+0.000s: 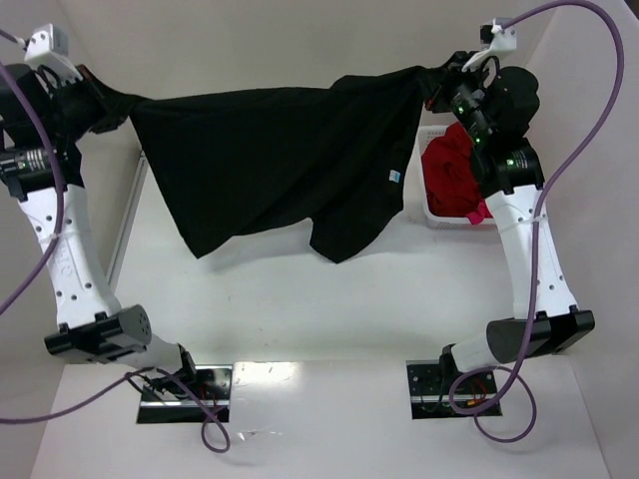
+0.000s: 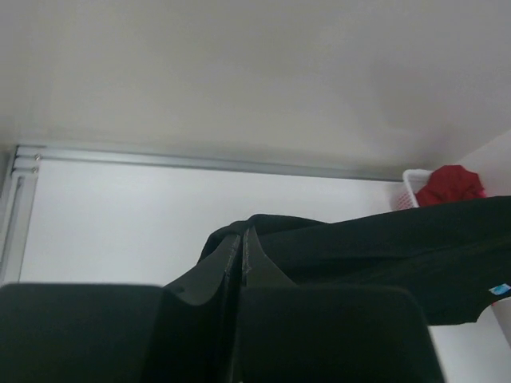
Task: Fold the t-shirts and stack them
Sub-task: Flatten out the tshirt
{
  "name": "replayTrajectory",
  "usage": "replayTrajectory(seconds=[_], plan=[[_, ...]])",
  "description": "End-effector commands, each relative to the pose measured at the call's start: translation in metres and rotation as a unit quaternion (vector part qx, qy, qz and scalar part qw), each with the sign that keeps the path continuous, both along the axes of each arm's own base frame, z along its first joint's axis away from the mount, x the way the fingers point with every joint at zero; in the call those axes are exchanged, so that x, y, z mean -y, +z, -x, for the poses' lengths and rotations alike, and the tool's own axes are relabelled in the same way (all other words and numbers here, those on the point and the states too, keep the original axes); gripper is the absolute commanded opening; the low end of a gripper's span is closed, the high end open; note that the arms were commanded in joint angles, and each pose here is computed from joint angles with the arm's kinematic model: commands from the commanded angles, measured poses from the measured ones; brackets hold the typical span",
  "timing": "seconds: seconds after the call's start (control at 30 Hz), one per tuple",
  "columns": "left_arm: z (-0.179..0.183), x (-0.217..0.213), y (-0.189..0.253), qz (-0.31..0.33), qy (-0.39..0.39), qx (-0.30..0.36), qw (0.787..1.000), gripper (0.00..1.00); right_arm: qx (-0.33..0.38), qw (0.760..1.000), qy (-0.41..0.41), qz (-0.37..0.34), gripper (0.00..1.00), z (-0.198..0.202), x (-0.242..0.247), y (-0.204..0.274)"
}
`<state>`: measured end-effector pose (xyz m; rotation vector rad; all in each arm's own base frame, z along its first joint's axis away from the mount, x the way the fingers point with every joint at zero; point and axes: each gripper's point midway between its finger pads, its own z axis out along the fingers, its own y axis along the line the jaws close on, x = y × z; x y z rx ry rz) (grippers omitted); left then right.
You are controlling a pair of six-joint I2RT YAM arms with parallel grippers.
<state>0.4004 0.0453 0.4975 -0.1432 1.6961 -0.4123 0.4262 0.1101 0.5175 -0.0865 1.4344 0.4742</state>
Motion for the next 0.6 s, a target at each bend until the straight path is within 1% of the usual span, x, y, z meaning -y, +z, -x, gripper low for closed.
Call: replayTrajectory(seconds=[0.0, 0.03, 0.1, 0.13, 0.2, 0.23, 0.27, 0.3, 0.33, 0.4, 0.43, 0.47, 0.5, 0.57], plan=[[0.025, -0.004, 0.020, -0.050, 0.045, 0.051, 0.996, 0.00, 0.027, 0.999, -0.023, -0.019, 0.09, 0.001, 0.010, 0.024], [0.036, -0.001, 0.020, -0.058, 0.054, 0.053, 0.995, 0.00, 0.024, 0.999, -0.022, -0.023, 0.09, 0.003, 0.010, 0.026], [0.039, -0.004, 0.005, -0.056, 0.068, 0.043, 0.995, 0.00, 0.006, 0.999, -0.026, -0.030, 0.09, -0.006, 0.010, 0.015], [0.051, 0.000, 0.010, -0.059, 0.068, 0.052, 0.995, 0.00, 0.013, 0.999, -0.026, -0.031, 0.09, -0.003, 0.011, 0.023], [0.060, 0.004, 0.018, -0.055, 0.069, 0.070, 0.994, 0.00, 0.007, 0.999, -0.032, -0.032, 0.09, -0.010, 0.012, 0.022], [0.067, 0.007, 0.021, -0.051, 0.070, 0.075, 0.993, 0.00, 0.024, 0.998, -0.037, -0.035, 0.09, -0.005, 0.014, 0.037], [0.070, 0.011, 0.021, -0.046, 0.064, 0.076, 0.994, 0.00, 0.020, 0.999, -0.037, -0.035, 0.09, -0.008, 0.014, 0.035], [0.072, 0.014, 0.029, -0.041, 0.060, 0.093, 0.993, 0.00, 0.022, 0.998, -0.042, -0.036, 0.09, -0.011, 0.015, 0.038], [0.073, 0.014, 0.029, -0.037, 0.060, 0.096, 0.993, 0.00, 0.034, 0.998, -0.042, -0.039, 0.09, -0.005, 0.016, 0.051], [0.071, 0.022, 0.024, -0.039, 0.035, 0.104, 0.993, 0.00, 0.036, 0.997, -0.050, -0.052, 0.08, -0.005, 0.019, 0.058], [0.076, 0.027, 0.025, -0.041, 0.026, 0.112, 0.993, 0.00, 0.049, 0.996, -0.050, -0.054, 0.08, -0.004, 0.019, 0.069], [0.080, 0.035, 0.036, -0.062, 0.002, 0.147, 0.987, 0.00, 0.050, 0.996, -0.050, -0.054, 0.08, -0.006, 0.019, 0.070], [0.077, 0.032, 0.020, -0.059, 0.008, 0.136, 0.989, 0.00, 0.056, 0.996, -0.049, -0.056, 0.08, -0.003, 0.019, 0.076], [0.081, 0.030, 0.024, -0.068, 0.017, 0.143, 0.987, 0.00, 0.061, 0.995, -0.049, -0.057, 0.08, -0.001, 0.020, 0.080]])
